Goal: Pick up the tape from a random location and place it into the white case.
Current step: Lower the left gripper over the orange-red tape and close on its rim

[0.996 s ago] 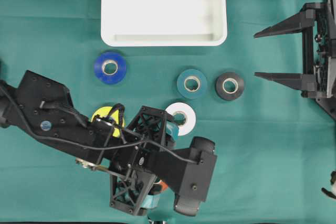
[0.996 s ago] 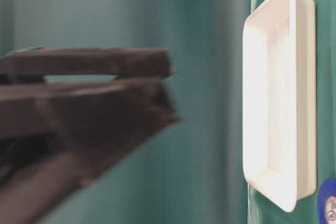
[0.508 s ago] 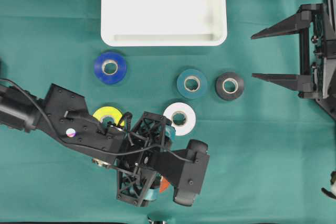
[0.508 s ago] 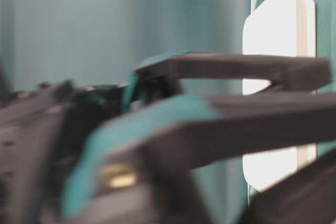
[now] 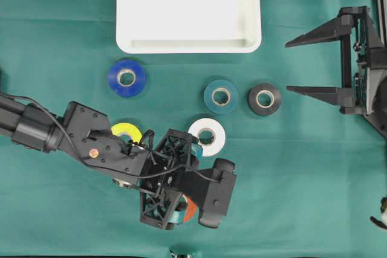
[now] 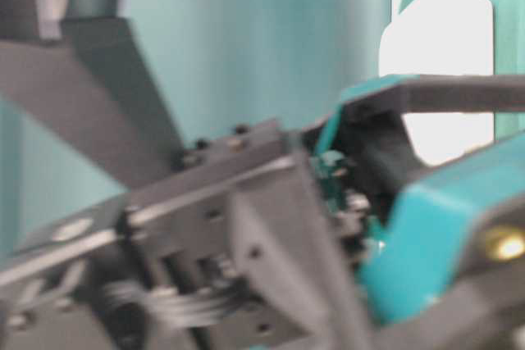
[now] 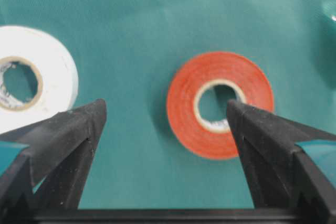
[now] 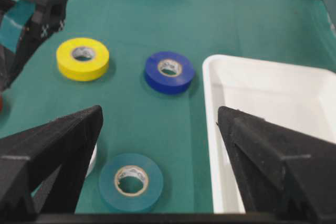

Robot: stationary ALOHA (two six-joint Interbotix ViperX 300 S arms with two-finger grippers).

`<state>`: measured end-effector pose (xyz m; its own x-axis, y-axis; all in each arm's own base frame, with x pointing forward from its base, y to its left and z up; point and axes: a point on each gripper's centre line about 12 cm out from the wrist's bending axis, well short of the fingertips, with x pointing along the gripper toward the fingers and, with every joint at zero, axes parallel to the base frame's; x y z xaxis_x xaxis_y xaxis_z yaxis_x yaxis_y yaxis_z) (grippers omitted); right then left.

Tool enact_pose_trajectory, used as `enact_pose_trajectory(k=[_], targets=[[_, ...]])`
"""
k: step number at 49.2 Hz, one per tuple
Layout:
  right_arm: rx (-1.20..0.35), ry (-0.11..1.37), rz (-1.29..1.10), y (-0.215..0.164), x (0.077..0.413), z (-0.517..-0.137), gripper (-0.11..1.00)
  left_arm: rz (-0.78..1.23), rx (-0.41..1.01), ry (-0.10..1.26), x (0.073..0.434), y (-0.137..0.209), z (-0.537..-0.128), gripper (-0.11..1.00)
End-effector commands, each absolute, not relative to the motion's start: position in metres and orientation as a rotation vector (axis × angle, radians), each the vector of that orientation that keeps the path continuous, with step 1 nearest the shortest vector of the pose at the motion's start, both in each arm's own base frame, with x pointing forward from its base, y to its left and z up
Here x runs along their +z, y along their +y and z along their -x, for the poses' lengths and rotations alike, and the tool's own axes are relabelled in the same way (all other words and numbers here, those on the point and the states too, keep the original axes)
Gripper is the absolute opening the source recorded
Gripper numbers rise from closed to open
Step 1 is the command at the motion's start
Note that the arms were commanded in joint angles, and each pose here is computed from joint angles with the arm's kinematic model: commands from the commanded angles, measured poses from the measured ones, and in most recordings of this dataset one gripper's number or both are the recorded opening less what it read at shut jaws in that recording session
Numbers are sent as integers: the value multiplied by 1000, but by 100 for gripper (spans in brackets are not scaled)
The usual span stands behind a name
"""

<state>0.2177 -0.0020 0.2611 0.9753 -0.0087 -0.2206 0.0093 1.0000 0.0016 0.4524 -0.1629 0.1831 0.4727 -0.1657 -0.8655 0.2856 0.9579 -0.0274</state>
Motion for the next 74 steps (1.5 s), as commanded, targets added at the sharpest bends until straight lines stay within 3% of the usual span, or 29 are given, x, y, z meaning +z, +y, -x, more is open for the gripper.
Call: enact_pose_trajectory(k=[1, 32, 61, 66, 74], targets=[[-9, 202, -2, -2, 269, -221, 90, -126, -292, 980, 192, -168, -455, 99], [-10, 219, 2, -2, 265, -223, 90, -163, -309, 1070, 130, -179, -454, 99], [-10, 227, 2, -2, 263, -224, 90, -167, -297, 1090, 120, -169, -452, 94], [-10, 226, 2, -2, 264, -223, 90, -171, -296, 1107, 120, -169, -451, 81], [-10, 226, 0, -2, 263, -223, 90, -174, -295, 1120, 122, -169, -451, 35]])
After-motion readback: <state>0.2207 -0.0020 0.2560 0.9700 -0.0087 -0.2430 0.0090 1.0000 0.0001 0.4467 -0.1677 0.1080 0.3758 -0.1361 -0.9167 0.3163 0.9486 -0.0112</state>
